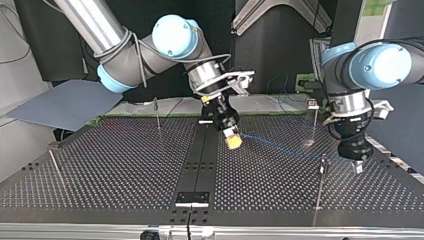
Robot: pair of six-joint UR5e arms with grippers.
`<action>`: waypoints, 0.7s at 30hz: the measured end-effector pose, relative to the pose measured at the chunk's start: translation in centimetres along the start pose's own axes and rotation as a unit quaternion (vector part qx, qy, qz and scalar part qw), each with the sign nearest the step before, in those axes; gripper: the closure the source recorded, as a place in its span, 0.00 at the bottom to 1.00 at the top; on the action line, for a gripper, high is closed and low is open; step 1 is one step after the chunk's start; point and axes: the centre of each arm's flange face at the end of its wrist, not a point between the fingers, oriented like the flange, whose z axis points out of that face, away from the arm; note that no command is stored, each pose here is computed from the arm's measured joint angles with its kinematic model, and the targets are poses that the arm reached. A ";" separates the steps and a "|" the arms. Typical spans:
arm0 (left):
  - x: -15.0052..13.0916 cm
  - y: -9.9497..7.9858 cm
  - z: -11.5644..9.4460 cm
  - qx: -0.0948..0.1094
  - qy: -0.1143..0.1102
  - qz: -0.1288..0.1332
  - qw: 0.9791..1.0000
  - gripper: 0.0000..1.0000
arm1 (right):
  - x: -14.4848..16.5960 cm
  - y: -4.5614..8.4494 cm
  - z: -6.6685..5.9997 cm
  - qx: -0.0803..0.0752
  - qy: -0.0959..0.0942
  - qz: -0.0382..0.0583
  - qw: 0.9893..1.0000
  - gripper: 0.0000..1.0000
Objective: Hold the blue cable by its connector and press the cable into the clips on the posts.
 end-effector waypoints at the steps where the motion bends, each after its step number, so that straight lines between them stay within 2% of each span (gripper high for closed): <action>1: 0.0 0.0 0.2 0.003 0.001 0.000 1.000 0.99 | 0.0 0.1 0.0 -0.001 0.000 0.000 1.000 1.00; 8: 0.7 0.1 1.6 0.017 0.013 0.001 1.000 0.99 | 0.1 1.5 0.3 -0.011 0.001 -0.003 1.000 1.00; 15: 0.2 0.4 2.5 0.018 0.007 -0.001 1.000 0.99 | 0.0 2.9 0.6 -0.021 0.002 -0.005 1.000 1.00; 21: 0.6 0.7 3.9 0.019 0.009 -0.003 1.000 0.99 | -1.6 4.1 0.9 -0.028 -0.008 -0.010 1.000 1.00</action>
